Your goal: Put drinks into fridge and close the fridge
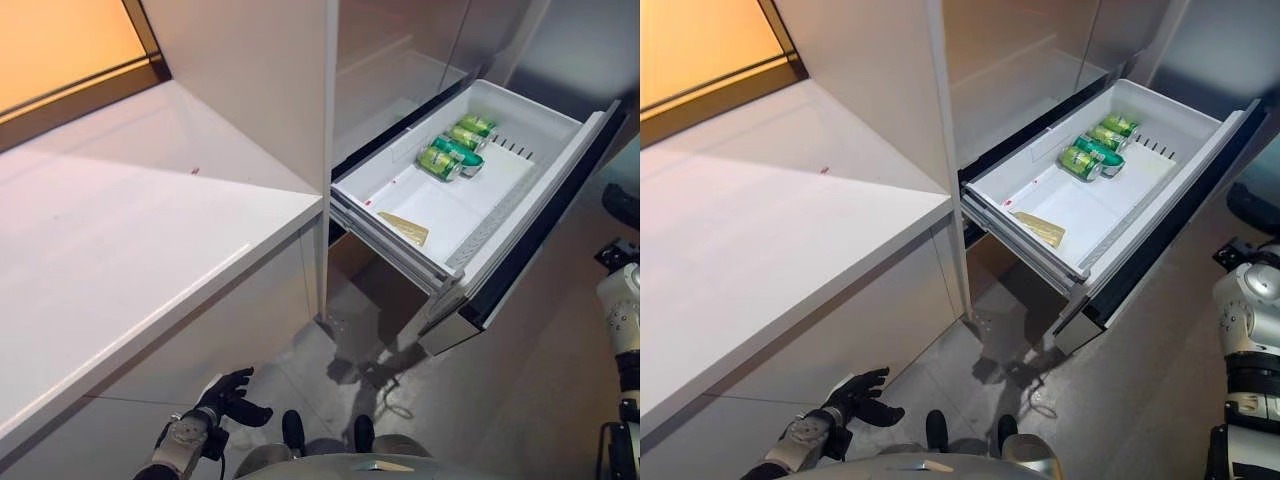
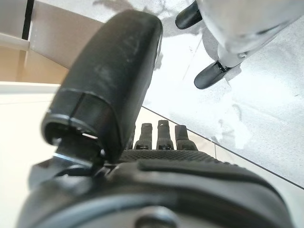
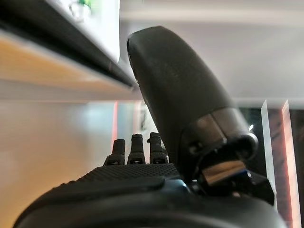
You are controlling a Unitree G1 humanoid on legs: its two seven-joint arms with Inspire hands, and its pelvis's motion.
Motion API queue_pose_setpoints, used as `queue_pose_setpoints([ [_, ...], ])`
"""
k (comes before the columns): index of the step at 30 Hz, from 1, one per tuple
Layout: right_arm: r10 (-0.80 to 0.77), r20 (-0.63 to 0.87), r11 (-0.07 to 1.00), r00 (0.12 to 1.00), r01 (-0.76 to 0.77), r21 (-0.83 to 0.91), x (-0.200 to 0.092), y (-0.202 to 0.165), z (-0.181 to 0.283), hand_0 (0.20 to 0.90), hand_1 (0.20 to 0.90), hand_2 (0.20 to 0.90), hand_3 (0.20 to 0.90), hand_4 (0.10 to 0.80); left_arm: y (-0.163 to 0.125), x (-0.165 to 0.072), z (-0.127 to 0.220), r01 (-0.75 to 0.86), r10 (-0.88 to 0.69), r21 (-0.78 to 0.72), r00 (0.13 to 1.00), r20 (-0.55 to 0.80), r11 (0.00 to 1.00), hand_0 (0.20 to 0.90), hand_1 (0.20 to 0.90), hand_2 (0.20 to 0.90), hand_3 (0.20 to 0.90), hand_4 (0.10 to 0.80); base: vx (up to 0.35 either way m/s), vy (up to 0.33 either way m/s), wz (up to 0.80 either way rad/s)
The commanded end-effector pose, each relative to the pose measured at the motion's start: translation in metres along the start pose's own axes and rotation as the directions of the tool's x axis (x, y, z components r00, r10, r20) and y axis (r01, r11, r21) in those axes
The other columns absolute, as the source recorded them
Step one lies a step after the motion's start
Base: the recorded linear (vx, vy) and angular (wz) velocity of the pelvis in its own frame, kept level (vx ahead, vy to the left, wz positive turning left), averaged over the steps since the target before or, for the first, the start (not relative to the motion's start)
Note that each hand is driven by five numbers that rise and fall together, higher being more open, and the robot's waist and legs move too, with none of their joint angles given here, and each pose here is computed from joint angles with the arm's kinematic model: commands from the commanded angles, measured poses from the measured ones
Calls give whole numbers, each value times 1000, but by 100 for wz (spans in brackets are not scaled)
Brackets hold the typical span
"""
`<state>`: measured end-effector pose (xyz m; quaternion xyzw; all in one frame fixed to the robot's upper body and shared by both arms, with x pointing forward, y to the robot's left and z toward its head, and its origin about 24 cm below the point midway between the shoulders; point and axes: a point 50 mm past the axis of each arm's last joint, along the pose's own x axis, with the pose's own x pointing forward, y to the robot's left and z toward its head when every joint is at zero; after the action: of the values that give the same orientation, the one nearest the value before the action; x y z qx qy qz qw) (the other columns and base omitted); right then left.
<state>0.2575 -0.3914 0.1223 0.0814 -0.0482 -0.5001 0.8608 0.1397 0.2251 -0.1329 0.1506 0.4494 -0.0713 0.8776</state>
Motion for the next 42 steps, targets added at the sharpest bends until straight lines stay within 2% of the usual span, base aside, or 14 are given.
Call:
queue_pose_setpoints([
  [1,-26,147,960,989,-16,278,7,3,42,900,900,900,900,800,10,-1,-7,-12,14,77,1000,-24,997,900,900,900,900,800,52,-41,-1],
  [3,-22,121,954,992,-15,300,7,3,38,900,900,900,900,800,11,-2,-7,-14,16,76,1000,-27,997,900,900,900,900,800,42,-37,2],
  [6,66,67,947,996,-84,309,7,9,27,900,900,900,900,800,13,-1,-5,-22,24,67,999,-28,998,900,900,900,900,800,57,-46,13],
  [10,216,-10,922,976,-200,333,7,18,12,900,900,900,900,800,14,0,3,-12,12,136,1000,-5,991,900,900,900,900,800,15,-15,22],
  [15,295,-69,895,953,-250,370,10,25,7,900,900,900,900,800,15,1,20,-21,11,169,998,58,985,900,900,900,900,800,-30,17,18],
  [21,423,-28,828,906,-373,418,6,48,15,900,900,900,900,800,15,0,28,-39,22,176,995,93,984,900,900,900,900,800,-4,56,11],
  [25,556,54,744,829,-525,413,-3,74,28,900,900,900,900,800,13,-1,26,-57,44,132,994,104,990,900,900,900,900,800,19,90,3],
  [28,601,92,713,794,-585,386,-5,87,39,900,900,900,900,800,12,-2,21,-66,55,113,994,96,991,900,900,900,900,800,35,84,8],
  [32,638,122,684,761,-632,364,-7,100,49,900,900,900,900,800,11,-4,14,-73,65,93,994,83,993,900,900,900,900,800,54,69,10],
  [42,645,154,704,748,-660,261,-10,126,68,900,900,900,900,800,11,-9,-1,-60,55,88,997,53,994,900,900,900,900,800,58,56,21],
])
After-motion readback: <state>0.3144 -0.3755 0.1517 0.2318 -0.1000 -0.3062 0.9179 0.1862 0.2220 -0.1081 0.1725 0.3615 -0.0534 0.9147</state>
